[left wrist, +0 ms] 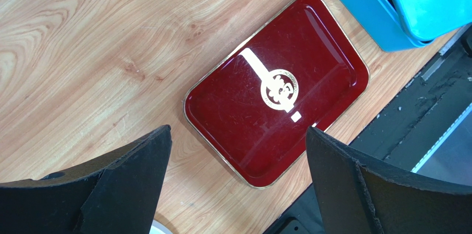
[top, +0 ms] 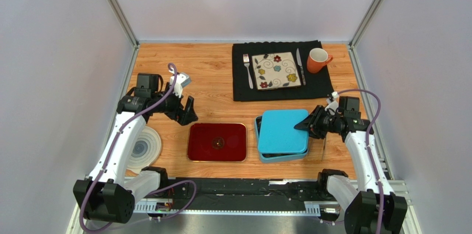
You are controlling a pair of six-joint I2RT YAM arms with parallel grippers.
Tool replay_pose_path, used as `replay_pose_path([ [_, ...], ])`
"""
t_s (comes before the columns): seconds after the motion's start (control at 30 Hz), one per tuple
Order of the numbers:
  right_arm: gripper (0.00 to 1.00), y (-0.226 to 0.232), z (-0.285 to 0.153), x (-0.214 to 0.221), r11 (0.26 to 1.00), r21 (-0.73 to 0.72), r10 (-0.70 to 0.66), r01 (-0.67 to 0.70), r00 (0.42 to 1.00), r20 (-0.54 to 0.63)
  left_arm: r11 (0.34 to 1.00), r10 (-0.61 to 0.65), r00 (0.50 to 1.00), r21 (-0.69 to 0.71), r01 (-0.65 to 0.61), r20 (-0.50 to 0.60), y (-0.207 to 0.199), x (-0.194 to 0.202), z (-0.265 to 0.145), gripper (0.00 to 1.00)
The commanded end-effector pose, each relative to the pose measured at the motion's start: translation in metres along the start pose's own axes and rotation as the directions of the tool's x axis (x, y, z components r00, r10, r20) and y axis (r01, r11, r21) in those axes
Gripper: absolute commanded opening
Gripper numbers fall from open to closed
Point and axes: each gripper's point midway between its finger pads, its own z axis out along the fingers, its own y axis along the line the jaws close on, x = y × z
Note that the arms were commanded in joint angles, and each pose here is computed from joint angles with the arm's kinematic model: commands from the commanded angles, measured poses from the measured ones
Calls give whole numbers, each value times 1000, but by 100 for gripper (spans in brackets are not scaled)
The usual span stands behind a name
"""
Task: Pack the chocolate
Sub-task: Close the box lid on the packing box.
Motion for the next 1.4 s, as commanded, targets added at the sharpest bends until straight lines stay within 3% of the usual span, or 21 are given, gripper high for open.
replay_pose_path([
  [0.0, 40, -24, -6, 5, 991, 129, 40, -45, 998, 44, 999, 49, 998, 21, -50, 40, -9, -12, -10, 99],
  [0.33, 73, -28, -11, 2, 983, 175, 51, -63, 996, 71, 998, 52, 998, 29, -53, 45, -10, -15, -11, 99],
  [0.6, 75, -29, -25, -13, 968, 245, 22, -59, 988, 151, 997, 44, 998, 53, -47, 49, -14, -16, -11, 99],
  [0.8, 75, -42, -48, -33, 922, 371, -4, -109, 957, 291, 996, 4, 999, 87, -7, 36, -16, -7, 4, 99],
  [0.87, 68, -52, -54, -38, 897, 416, -4, -149, 939, 345, 995, 15, 999, 102, -18, 31, -20, -8, 9, 99],
  [0.97, 31, -59, -55, -42, 883, 430, 11, -188, 924, 383, 993, 30, 999, 114, -33, 28, -25, -9, 12, 99],
  [1.0, 14, -60, -53, -43, 882, 428, 18, -198, 921, 389, 993, 35, 999, 113, -38, 32, -25, -12, 11, 99],
  [1.07, 12, -64, -49, -40, 879, 432, 29, -201, 928, 372, 993, 44, 998, 109, -48, 37, -26, -13, 9, 99],
  [1.1, 19, -66, -45, -38, 881, 430, 34, -199, 932, 361, 993, 45, 998, 109, -49, 38, -26, -13, 9, 99],
  [1.17, 25, -71, -42, -34, 874, 439, 44, -207, 935, 352, 992, 54, 998, 110, -58, 39, -28, -12, 7, 99],
  [1.37, 25, -78, -31, -26, 871, 425, 102, -247, 936, 336, 991, 59, 998, 120, -63, 29, -34, -10, 10, 99],
])
